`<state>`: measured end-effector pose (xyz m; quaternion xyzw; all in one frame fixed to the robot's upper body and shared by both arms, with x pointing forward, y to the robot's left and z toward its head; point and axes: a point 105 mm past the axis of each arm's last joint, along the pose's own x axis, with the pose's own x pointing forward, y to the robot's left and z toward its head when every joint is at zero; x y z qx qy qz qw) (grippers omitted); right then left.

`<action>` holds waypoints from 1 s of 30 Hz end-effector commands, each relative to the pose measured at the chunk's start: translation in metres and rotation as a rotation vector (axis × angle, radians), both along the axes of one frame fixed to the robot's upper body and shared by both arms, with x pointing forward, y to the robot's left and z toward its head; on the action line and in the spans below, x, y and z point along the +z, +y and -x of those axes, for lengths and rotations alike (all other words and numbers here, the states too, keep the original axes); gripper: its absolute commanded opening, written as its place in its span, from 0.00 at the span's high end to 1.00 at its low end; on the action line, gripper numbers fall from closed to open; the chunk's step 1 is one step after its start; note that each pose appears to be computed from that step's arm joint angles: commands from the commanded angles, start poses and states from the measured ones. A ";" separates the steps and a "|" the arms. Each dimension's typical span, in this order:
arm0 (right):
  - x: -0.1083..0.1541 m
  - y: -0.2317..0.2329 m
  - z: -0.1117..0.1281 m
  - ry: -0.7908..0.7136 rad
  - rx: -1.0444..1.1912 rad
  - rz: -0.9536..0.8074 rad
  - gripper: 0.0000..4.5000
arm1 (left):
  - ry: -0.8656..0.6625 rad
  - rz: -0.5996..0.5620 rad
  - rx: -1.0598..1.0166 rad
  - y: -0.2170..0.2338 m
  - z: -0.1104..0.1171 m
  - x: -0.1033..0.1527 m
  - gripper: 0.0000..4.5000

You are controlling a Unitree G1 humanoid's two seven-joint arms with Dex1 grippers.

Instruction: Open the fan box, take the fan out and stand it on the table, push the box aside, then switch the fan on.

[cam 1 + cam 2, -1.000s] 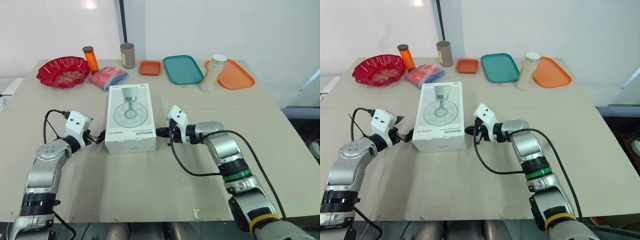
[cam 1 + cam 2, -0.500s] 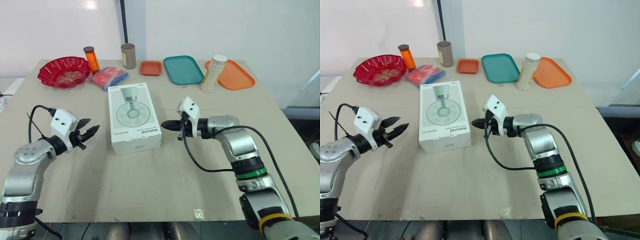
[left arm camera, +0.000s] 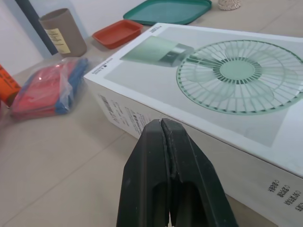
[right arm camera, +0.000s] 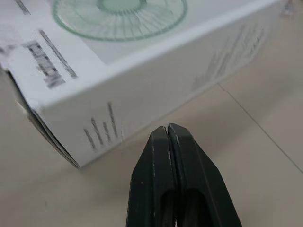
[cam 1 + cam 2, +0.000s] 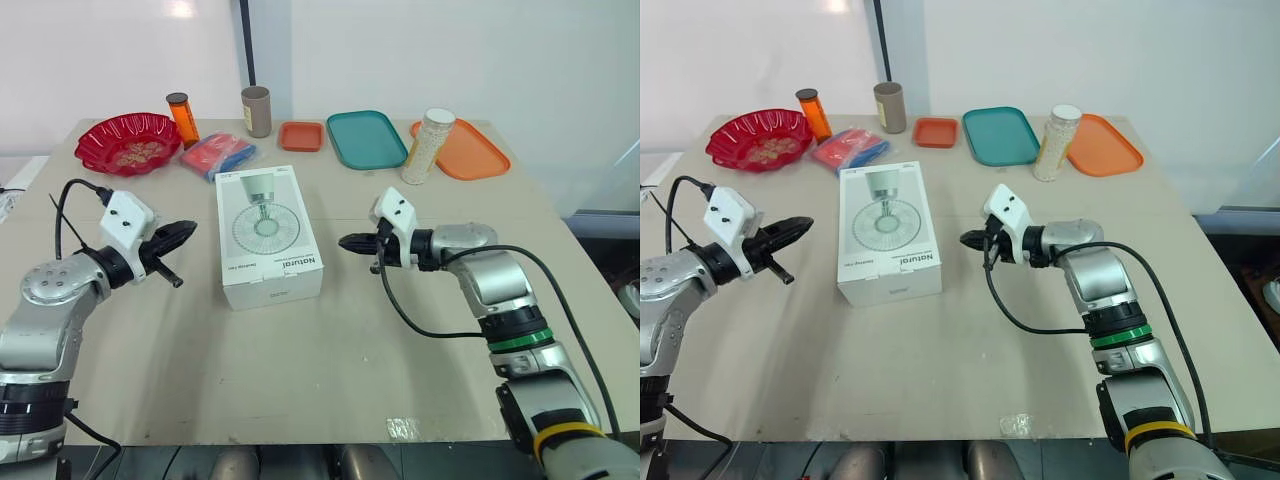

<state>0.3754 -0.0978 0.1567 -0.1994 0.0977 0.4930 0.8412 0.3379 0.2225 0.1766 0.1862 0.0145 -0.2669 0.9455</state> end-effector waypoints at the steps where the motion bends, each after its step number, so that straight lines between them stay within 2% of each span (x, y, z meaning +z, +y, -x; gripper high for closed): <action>1: 0.005 0.026 0.001 -0.047 0.063 -0.014 1.00 | 0.071 -0.080 0.040 0.001 -0.014 -0.036 0.98; 8: 0.003 0.050 0.009 -0.039 0.121 -0.039 1.00 | 0.046 -0.040 0.010 -0.023 -0.035 -0.042 0.98; 13: -0.003 0.054 0.019 -0.021 0.180 -0.022 1.00 | 0.011 0.002 0.026 -0.032 -0.053 -0.035 0.98; 19: -0.003 0.049 0.008 -0.036 0.122 -0.013 1.00 | 0.008 0.012 -0.011 -0.047 -0.063 -0.035 0.98; 24: -0.002 0.052 0.005 -0.039 0.108 -0.020 1.00 | -0.002 0.024 0.034 -0.043 -0.072 -0.034 0.98; 28: -0.004 0.053 0.006 -0.036 0.111 -0.021 1.00 | -0.024 0.088 -0.007 -0.052 -0.075 -0.025 0.98; 30: -0.005 0.053 0.004 -0.037 0.102 -0.017 1.00 | -0.021 0.067 -0.014 -0.054 -0.075 -0.026 0.98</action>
